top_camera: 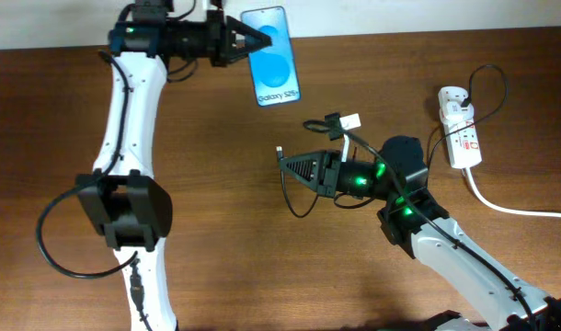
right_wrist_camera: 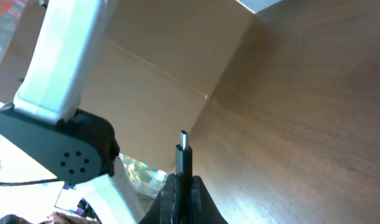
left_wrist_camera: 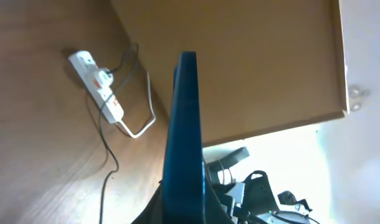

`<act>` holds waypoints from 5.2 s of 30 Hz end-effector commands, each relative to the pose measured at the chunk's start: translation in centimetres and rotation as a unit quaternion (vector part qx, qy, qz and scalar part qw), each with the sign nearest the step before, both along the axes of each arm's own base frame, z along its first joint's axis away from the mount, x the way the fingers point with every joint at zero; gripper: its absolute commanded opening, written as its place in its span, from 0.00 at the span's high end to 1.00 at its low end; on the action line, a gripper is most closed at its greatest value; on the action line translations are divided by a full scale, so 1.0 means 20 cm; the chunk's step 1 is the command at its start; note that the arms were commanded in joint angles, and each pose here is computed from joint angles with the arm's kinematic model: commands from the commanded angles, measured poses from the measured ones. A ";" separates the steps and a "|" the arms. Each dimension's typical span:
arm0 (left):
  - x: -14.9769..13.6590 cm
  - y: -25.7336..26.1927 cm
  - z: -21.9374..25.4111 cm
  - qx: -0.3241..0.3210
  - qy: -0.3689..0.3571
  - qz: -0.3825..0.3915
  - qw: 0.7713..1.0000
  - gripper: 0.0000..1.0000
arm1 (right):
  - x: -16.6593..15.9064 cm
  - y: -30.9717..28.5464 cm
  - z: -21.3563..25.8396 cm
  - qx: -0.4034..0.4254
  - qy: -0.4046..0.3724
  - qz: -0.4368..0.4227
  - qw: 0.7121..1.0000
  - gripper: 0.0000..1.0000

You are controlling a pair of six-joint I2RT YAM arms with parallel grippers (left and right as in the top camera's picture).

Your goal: Plug charger to phone and switch on socket

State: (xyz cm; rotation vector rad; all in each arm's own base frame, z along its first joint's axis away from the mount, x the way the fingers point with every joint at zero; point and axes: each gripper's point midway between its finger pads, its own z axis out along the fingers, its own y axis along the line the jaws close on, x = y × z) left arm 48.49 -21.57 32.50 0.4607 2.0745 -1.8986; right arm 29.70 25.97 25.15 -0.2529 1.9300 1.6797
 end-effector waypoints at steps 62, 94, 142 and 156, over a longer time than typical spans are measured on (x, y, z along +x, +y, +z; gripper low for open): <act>-0.15 -0.19 0.00 0.003 -0.028 -0.049 0.998 1.00 | 0.22 -0.17 0.04 0.005 0.008 -0.066 0.998 0.96; -0.18 -0.23 0.02 -0.003 -0.010 -0.060 0.998 1.00 | 0.24 -0.18 0.04 0.005 0.005 -0.074 0.997 0.96; -0.22 -0.28 0.03 -0.010 -0.019 -0.077 0.997 1.00 | 0.26 -0.20 0.07 0.012 -0.001 -0.082 0.997 0.96; -0.27 -0.27 -0.01 -0.006 -0.013 -0.083 0.996 1.00 | 0.31 -0.23 0.13 0.023 -0.018 -0.109 0.994 0.96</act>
